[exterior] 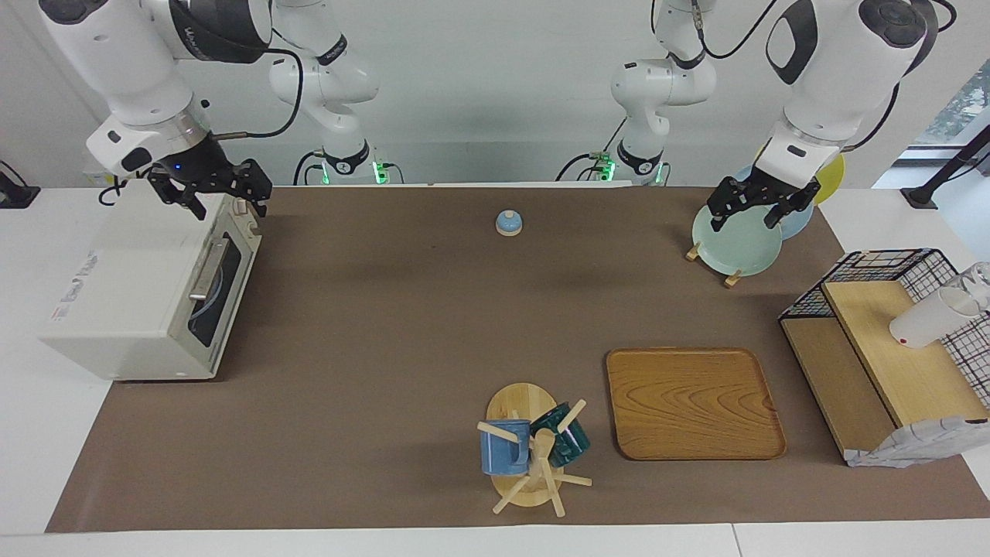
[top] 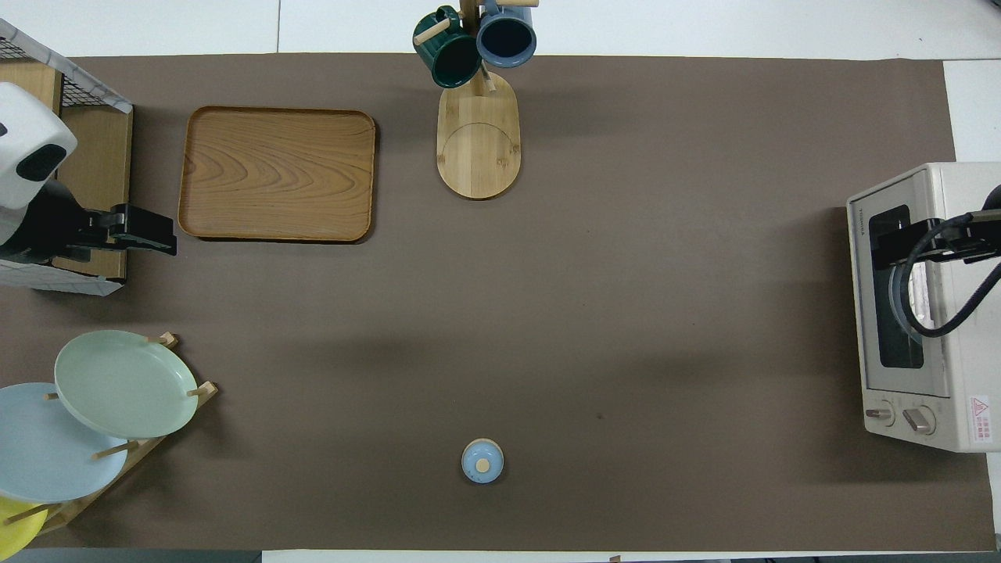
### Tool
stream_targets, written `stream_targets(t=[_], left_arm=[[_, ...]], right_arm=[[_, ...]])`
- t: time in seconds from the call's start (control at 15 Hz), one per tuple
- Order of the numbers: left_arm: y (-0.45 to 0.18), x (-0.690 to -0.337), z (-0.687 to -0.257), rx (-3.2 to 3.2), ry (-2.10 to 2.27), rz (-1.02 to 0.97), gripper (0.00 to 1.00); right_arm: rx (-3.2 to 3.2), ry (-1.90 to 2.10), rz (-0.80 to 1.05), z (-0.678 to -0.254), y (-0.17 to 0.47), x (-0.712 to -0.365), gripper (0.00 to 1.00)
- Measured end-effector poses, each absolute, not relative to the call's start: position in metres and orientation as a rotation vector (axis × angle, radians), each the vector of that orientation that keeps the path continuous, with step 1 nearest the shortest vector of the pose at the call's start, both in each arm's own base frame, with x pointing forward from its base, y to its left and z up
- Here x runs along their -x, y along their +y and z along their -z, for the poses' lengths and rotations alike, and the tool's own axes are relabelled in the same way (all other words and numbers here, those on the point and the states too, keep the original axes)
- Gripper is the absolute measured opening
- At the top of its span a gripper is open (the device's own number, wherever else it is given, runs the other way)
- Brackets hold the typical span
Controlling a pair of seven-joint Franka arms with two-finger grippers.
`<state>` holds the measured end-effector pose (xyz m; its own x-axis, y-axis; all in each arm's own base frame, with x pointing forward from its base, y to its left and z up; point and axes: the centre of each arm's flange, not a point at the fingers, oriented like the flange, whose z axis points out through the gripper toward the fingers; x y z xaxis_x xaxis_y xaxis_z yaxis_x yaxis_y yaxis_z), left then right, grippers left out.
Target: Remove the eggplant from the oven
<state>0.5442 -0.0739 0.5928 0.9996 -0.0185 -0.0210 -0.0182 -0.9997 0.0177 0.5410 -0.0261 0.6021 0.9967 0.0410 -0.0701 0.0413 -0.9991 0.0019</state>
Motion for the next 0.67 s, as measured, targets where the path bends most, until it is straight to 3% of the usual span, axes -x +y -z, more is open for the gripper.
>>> stream_targets(t=[0.53, 0.67], left_arm=[[-0.074, -0.544, -0.593, -3.124, -0.029, 0.033, 1.0], [-0.074, -0.544, -0.593, -3.124, -0.029, 0.033, 1.0]], right_arm=[[-3.136, 0.102, 0.127, -0.596, -0.03, -0.54, 1.0], [-3.133, 0.193, 0.129, -0.585, -0.036, -0.54, 0.82]])
